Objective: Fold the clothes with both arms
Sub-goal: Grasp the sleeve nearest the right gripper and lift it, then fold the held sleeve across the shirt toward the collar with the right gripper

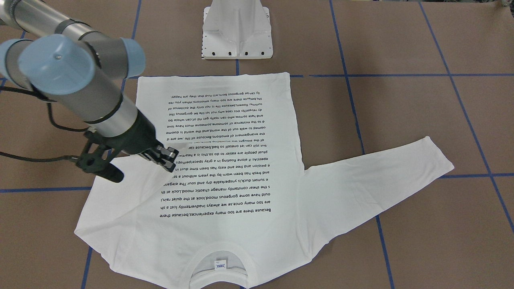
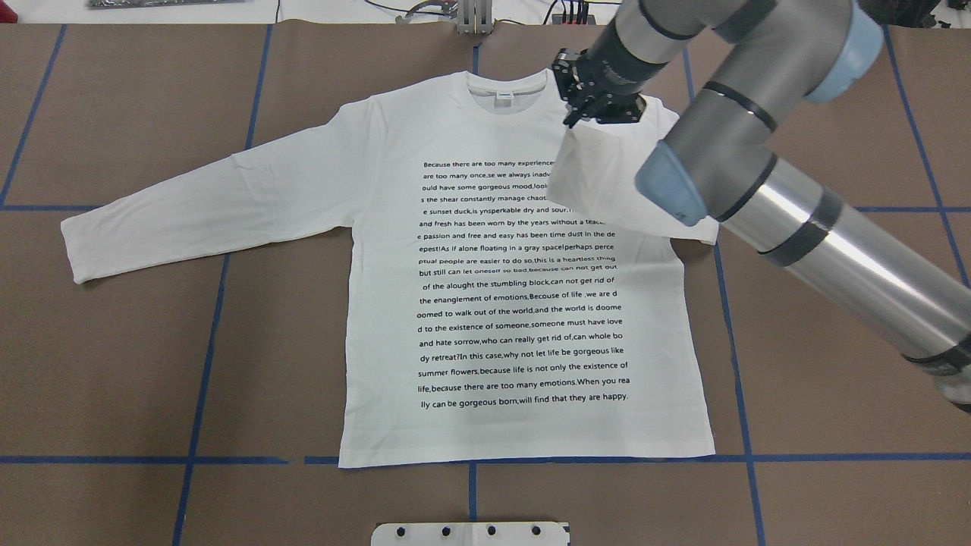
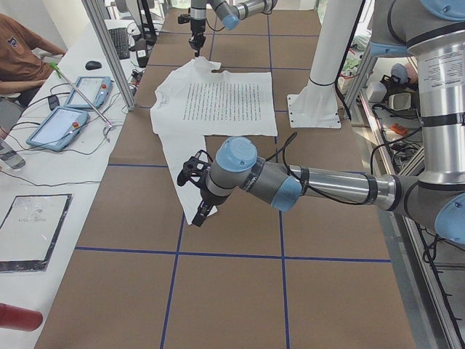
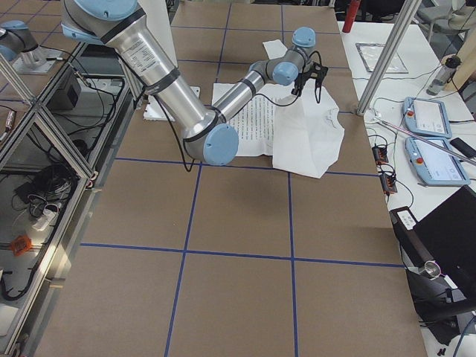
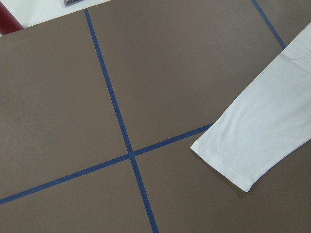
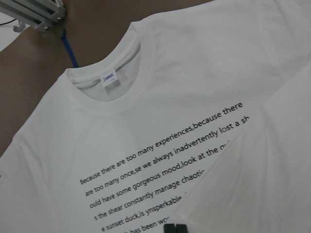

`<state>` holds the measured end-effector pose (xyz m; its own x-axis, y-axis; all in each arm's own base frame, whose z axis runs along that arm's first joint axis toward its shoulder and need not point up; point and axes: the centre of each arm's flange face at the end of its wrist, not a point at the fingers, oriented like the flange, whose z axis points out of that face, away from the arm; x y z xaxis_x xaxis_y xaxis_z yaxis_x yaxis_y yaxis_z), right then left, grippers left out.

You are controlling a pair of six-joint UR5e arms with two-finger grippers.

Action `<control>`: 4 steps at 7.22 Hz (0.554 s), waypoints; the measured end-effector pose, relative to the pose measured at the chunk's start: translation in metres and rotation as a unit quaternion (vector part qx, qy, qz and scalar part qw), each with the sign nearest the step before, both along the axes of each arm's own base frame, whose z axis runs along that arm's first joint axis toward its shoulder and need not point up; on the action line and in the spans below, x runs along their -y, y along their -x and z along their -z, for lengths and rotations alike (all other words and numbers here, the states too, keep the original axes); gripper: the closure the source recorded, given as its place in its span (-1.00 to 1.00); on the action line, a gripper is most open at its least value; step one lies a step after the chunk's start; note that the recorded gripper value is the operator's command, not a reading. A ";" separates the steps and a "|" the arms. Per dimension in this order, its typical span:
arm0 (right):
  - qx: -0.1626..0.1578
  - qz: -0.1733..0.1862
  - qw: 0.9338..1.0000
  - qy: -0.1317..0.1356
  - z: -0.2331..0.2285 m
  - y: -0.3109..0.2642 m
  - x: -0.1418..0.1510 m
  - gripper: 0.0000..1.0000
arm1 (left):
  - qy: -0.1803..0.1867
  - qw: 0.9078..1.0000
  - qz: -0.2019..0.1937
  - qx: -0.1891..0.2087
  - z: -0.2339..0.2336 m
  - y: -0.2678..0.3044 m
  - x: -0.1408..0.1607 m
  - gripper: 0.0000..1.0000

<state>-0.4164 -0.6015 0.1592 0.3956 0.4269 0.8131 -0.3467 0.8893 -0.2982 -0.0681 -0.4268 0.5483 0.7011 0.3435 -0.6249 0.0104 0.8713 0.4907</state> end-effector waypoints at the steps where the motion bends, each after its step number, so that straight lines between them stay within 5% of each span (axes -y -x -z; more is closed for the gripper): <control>1: 0.011 -0.009 1.000 -0.008 0.042 0.055 -0.007 1.00 | 0.000 1.000 0.000 0.000 0.000 0.000 0.000 -0.99; 4: 0.044 -0.031 0.998 -0.026 0.088 0.155 -0.021 1.00 | 0.000 1.000 0.000 -0.001 0.001 0.000 0.000 -0.99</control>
